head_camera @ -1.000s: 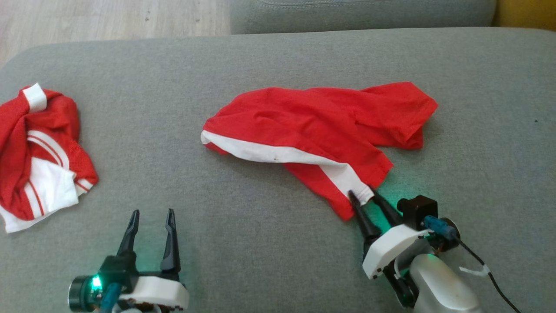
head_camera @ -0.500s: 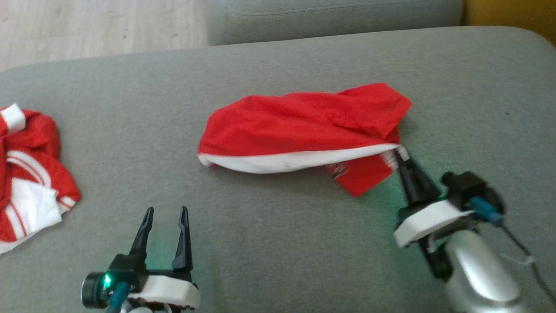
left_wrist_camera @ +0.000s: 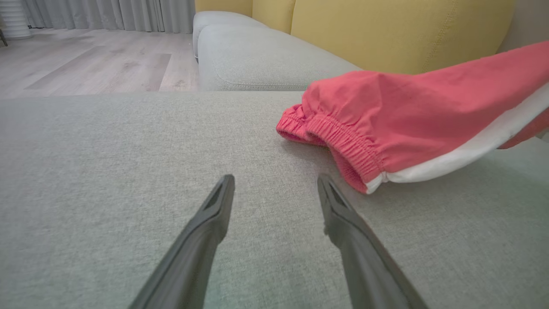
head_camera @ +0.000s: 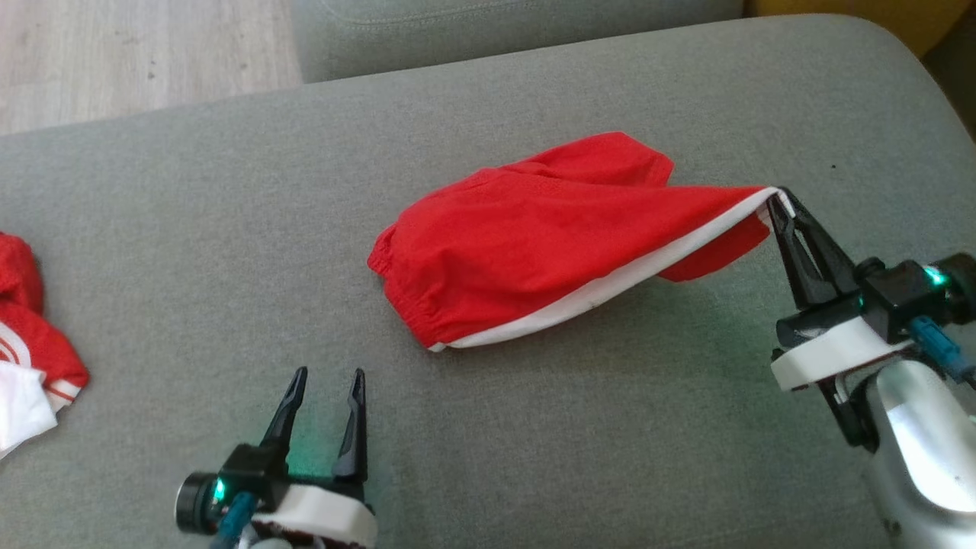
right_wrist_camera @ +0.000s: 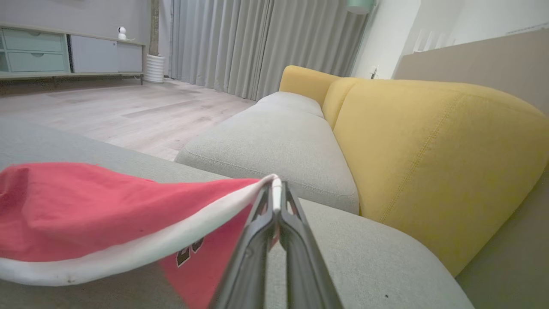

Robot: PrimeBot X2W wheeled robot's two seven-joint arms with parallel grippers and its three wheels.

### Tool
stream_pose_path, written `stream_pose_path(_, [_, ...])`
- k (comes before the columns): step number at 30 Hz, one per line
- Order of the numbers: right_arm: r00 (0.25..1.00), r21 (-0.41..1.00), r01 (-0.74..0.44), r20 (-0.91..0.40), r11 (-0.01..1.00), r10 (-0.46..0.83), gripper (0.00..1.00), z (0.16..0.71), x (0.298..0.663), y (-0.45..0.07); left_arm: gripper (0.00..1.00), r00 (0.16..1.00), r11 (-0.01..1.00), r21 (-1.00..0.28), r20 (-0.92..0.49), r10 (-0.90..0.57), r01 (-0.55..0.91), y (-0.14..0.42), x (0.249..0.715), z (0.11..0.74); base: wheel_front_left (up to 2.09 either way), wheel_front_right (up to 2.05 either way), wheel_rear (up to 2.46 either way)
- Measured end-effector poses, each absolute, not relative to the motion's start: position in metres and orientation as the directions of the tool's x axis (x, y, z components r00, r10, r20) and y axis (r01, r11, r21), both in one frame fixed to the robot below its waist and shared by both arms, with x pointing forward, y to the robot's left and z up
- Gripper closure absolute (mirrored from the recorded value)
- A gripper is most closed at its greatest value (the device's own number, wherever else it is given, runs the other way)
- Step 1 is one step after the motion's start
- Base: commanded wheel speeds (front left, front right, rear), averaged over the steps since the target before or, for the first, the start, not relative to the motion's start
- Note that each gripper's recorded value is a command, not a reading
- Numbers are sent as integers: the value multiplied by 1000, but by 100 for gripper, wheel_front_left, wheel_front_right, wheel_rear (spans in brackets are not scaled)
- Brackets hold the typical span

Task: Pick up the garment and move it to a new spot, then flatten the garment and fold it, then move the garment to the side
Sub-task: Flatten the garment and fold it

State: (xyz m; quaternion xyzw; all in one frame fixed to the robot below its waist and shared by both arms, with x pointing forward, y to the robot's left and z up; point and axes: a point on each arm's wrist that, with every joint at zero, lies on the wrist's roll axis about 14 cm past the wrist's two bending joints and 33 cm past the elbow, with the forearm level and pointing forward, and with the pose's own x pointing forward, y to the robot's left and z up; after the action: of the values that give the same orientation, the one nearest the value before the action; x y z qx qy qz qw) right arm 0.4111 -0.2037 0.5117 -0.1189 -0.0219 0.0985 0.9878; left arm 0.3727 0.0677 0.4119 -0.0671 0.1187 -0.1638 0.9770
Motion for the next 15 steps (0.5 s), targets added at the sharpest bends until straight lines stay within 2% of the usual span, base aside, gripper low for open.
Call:
stream_pose_path(1, [979,-251,-191,22,949,203,100,513,412,-204,0,917,936,-170,-208,-340,309,66,374,412,0,0,0])
stream_pose_path(2, [978,-257,-194,20,947,206,94,512,412,-203,0,917,935,-170,-205,-342,311,65,376,413,0,0,0])
stream_pose_path(3, [978,-256,-198,11,946,208,70,509,412,-203,0,918,935,-169,-201,-343,313,65,378,414,0,0,0])
stream_pose_path(4, [979,-252,-200,-7,947,205,16,503,412,-203,0,918,935,-168,-198,-343,313,65,379,415,0,0,0])
stream_pose_path(5, [979,-247,-202,-32,948,200,0,495,410,-204,0,919,935,-168,-196,-341,311,65,380,416,0,0,0])
stream_pose_path(11, [975,-116,-158,-173,981,137,0,440,381,-206,0,920,939,-167,-208,-332,301,69,378,412,0,0,0])
stream_pose_path(15, [980,-42,-112,-169,993,103,0,436,375,-202,0,918,937,-167,-210,-337,306,67,378,411,0,0,0])
